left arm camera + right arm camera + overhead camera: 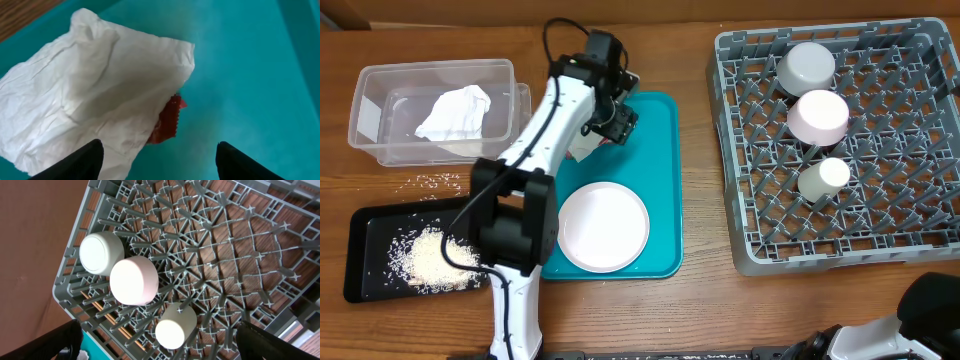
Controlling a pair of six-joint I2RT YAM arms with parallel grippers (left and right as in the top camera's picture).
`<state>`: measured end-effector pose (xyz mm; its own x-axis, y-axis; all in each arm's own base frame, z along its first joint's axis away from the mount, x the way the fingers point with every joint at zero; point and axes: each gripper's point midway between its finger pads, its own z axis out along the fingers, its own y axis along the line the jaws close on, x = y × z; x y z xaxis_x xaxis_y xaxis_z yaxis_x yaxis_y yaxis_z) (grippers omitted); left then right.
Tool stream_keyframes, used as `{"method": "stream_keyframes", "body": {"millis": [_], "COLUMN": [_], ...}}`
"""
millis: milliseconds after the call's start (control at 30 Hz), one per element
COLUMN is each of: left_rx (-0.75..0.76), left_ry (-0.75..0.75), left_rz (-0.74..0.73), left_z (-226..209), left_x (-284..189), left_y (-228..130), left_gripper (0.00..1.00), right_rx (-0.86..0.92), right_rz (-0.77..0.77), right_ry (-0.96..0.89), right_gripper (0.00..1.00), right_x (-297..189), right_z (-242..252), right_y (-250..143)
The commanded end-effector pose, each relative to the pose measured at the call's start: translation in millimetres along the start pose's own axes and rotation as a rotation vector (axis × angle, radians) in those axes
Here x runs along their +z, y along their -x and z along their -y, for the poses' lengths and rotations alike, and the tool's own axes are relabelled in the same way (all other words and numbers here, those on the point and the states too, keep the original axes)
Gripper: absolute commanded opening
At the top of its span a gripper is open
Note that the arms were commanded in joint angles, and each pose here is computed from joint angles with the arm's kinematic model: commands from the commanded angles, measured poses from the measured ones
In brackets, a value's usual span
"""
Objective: Sort waste into correct bins and load items into the dishwasher
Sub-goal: 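Move the left gripper over the red wrapper on the teal tray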
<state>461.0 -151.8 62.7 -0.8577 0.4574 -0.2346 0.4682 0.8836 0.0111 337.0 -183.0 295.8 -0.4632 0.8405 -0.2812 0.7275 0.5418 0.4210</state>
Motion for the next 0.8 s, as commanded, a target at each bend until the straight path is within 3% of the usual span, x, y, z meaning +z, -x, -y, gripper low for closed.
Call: {"method": "stream_keyframes", "body": {"millis": [0,633,767], "left_rx": [0.100,0.135,0.128], "left_ry": [0.065,0.074,0.073], "left_rz": [-0.029,-0.055,-0.076], "left_z": [0.3,-1.4,-1.7], "left_x": [4.2,16.9,26.1], "left_y": [-2.6,-6.0,-9.9], "left_gripper": [0.72,0.59,0.51], "right_rx": [0.003,0.003,0.003], "right_rz": [0.007,0.007,0.007], "right_ry": [0.008,0.008,0.008], "right_gripper": [1.00,1.00,1.00], "right_x": [-1.9,-1.9,-1.9], "right_z": [-1.4,-1.4,-1.4], "right_y": [1.4,1.4,1.4]}}
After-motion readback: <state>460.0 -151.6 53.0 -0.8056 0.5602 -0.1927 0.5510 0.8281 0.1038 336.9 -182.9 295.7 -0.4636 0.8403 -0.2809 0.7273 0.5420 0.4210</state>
